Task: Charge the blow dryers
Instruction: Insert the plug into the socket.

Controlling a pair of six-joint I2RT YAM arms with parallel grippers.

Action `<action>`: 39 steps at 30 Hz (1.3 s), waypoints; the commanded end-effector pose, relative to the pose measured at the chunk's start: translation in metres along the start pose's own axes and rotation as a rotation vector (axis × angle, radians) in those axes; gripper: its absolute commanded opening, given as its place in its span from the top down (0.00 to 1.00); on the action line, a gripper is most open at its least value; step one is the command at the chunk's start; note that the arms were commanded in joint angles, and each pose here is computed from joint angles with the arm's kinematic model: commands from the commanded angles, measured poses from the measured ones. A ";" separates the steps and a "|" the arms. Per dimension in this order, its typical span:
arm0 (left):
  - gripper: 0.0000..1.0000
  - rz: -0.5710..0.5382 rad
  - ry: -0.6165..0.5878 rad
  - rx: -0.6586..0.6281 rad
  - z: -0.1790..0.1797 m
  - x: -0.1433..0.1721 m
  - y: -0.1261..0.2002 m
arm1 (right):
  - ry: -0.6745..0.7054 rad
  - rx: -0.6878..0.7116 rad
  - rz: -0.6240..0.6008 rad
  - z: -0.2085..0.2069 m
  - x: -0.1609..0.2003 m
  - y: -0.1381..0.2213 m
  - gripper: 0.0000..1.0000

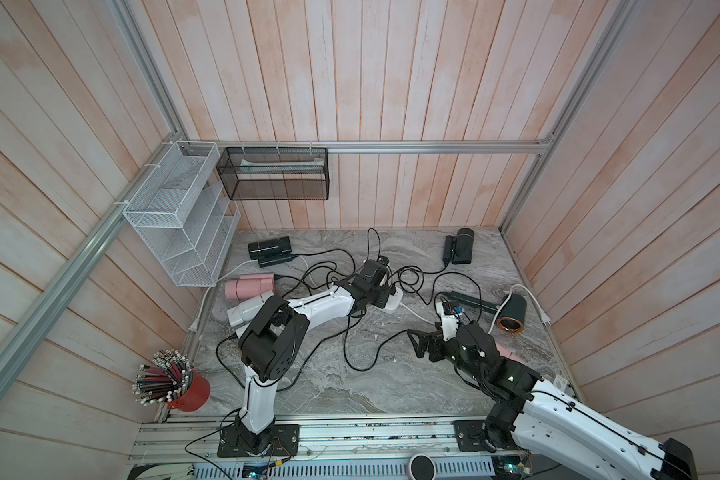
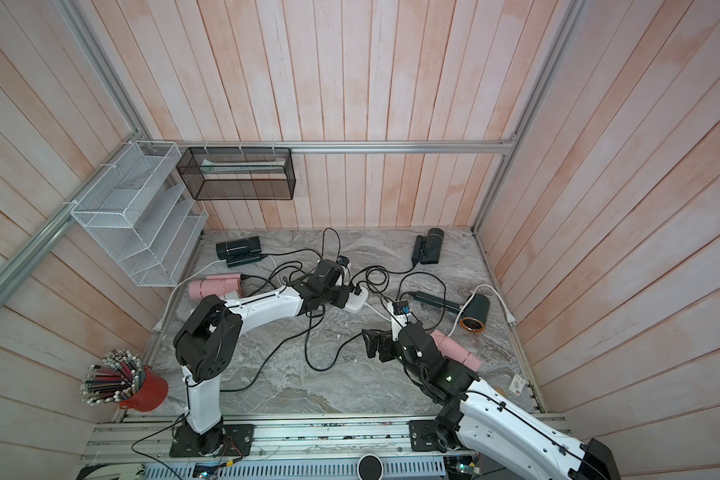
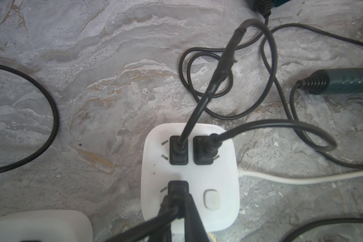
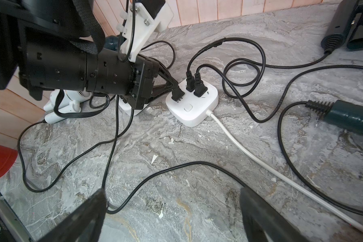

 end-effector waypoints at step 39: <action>0.91 0.245 0.031 0.025 0.000 0.065 -0.025 | -0.011 -0.018 0.003 0.001 0.002 -0.002 0.01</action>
Point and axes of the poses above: each gripper's point midway between its finger pads, its own y axis back along the fingers, its own z axis along the line the jaws close on, x = y × z, the point moved 8 cm from there along y, back along the fingers
